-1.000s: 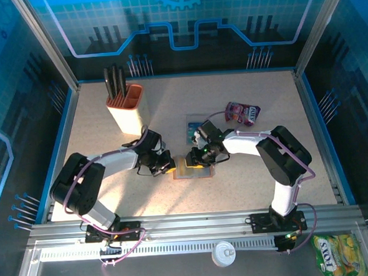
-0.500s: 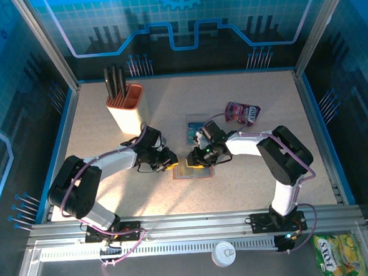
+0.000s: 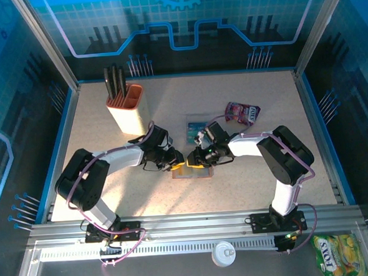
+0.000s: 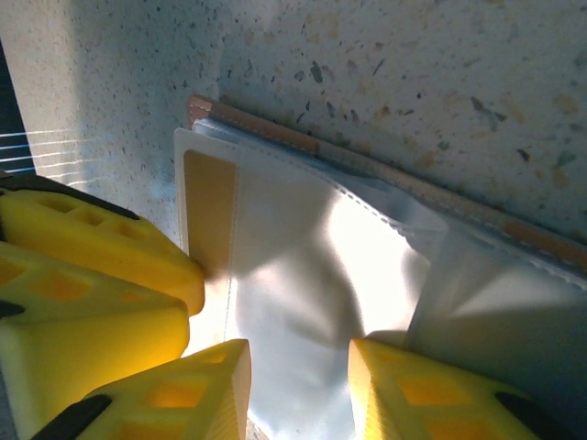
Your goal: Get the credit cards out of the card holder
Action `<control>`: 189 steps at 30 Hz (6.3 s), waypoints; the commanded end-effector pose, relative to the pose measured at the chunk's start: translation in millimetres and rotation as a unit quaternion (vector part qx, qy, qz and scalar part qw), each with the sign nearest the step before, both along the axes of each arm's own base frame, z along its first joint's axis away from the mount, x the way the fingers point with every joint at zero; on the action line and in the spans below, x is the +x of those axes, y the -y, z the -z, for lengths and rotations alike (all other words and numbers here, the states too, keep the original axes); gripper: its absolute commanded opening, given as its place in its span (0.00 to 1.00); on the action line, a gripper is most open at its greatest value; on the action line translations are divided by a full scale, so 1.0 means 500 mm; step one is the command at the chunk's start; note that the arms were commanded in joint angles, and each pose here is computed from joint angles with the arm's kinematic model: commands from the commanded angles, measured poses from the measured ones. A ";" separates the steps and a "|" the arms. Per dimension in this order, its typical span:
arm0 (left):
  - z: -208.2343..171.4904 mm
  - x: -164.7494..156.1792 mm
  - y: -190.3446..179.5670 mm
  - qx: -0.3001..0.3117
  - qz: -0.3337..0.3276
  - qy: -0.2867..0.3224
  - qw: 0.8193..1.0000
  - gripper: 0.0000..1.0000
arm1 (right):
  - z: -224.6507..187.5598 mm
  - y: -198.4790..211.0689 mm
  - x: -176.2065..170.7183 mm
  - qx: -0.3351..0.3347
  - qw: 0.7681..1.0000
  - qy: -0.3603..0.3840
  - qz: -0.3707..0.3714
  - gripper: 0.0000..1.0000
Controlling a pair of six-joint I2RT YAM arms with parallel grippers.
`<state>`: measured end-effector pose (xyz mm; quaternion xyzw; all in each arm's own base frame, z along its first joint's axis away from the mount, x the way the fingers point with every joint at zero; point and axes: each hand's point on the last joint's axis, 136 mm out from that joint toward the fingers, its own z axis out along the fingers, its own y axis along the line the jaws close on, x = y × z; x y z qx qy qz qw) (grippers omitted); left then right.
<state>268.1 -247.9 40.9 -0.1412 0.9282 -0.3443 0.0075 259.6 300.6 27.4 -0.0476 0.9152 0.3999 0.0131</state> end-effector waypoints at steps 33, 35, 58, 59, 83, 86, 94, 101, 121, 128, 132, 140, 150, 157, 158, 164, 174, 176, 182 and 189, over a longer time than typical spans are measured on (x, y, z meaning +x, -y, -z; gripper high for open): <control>-0.032 0.007 0.050 -0.045 0.014 -0.002 0.999 0.24 | -0.114 0.040 0.018 0.039 0.996 0.078 0.028 0.36; -0.035 0.008 0.057 -0.046 0.018 -0.002 0.999 0.24 | -0.121 0.050 0.019 0.036 0.995 0.083 0.032 0.36; -0.019 0.020 0.169 -0.069 0.060 -0.018 0.996 0.26 | -0.144 0.125 0.007 0.019 0.993 0.097 0.067 0.37; -0.019 0.021 0.171 -0.070 0.061 -0.019 0.995 0.26 | -0.145 0.127 0.006 0.017 0.993 0.098 0.067 0.37; -0.060 0.056 0.198 -0.093 0.076 0.003 0.993 0.37 | -0.184 0.145 0.007 0.009 0.990 0.114 0.083 0.39; -0.059 0.058 0.188 -0.090 0.070 0.005 0.993 0.36 | -0.180 0.144 0.006 0.008 0.991 0.110 0.081 0.38; -0.076 0.067 0.120 -0.084 0.036 0.022 0.996 0.35 | -0.157 0.121 0.007 0.016 0.993 0.087 0.074 0.36; -0.075 0.063 0.057 -0.076 0.010 0.026 0.997 0.35 | -0.123 0.082 -0.003 0.013 0.997 0.055 0.047 0.33; -0.039 0.033 -0.009 -0.056 -0.021 0.017 0.998 0.35 | 0.012 0.068 -0.017 -0.112 0.994 0.012 0.011 0.33; -0.031 0.031 -0.012 -0.052 -0.020 0.014 0.998 0.35 | -0.033 0.054 -0.011 -0.084 0.996 0.032 0.009 0.34; -0.027 0.027 -0.014 -0.049 -0.020 0.013 0.999 0.35 | -0.062 0.044 -0.008 -0.063 0.997 0.042 0.007 0.34; -0.022 0.023 -0.019 -0.044 -0.022 0.011 0.999 0.34 | -0.053 0.033 -0.041 -0.054 0.998 0.022 -0.009 0.34; -0.017 0.021 -0.019 -0.043 -0.022 0.008 0.999 0.34 | 0.044 0.062 -0.080 -0.092 0.995 -0.027 0.002 0.33; -0.014 0.020 -0.020 -0.041 -0.021 0.007 0.999 0.34 | -0.024 0.048 -0.054 -0.070 0.997 0.018 -0.001 0.33; -0.013 0.019 -0.020 -0.041 -0.021 0.007 0.999 0.34 | -0.033 0.047 -0.051 -0.068 0.997 0.022 0.000 0.34; -0.004 0.011 -0.031 -0.026 -0.018 0.006 0.999 0.34 | -0.073 0.047 -0.030 -0.063 0.997 0.047 0.009 0.34; 0.010 0.000 -0.040 -0.015 -0.018 -0.001 1.000 0.22 | -0.111 0.019 0.021 -0.049 0.996 0.067 0.017 0.34; 0.013 -0.003 -0.041 -0.014 -0.018 -0.003 1.000 0.19 | -0.106 0.018 0.023 -0.052 0.996 0.064 0.018 0.34; 0.014 -0.005 -0.039 -0.019 -0.017 -0.007 1.000 0.10 | -0.080 0.005 0.015 -0.045 0.998 0.037 0.008 0.34; 0.020 -0.012 -0.029 -0.027 -0.010 -0.015 0.999 0.03 | -0.058 -0.012 0.005 -0.034 0.999 0.017 -0.001 0.34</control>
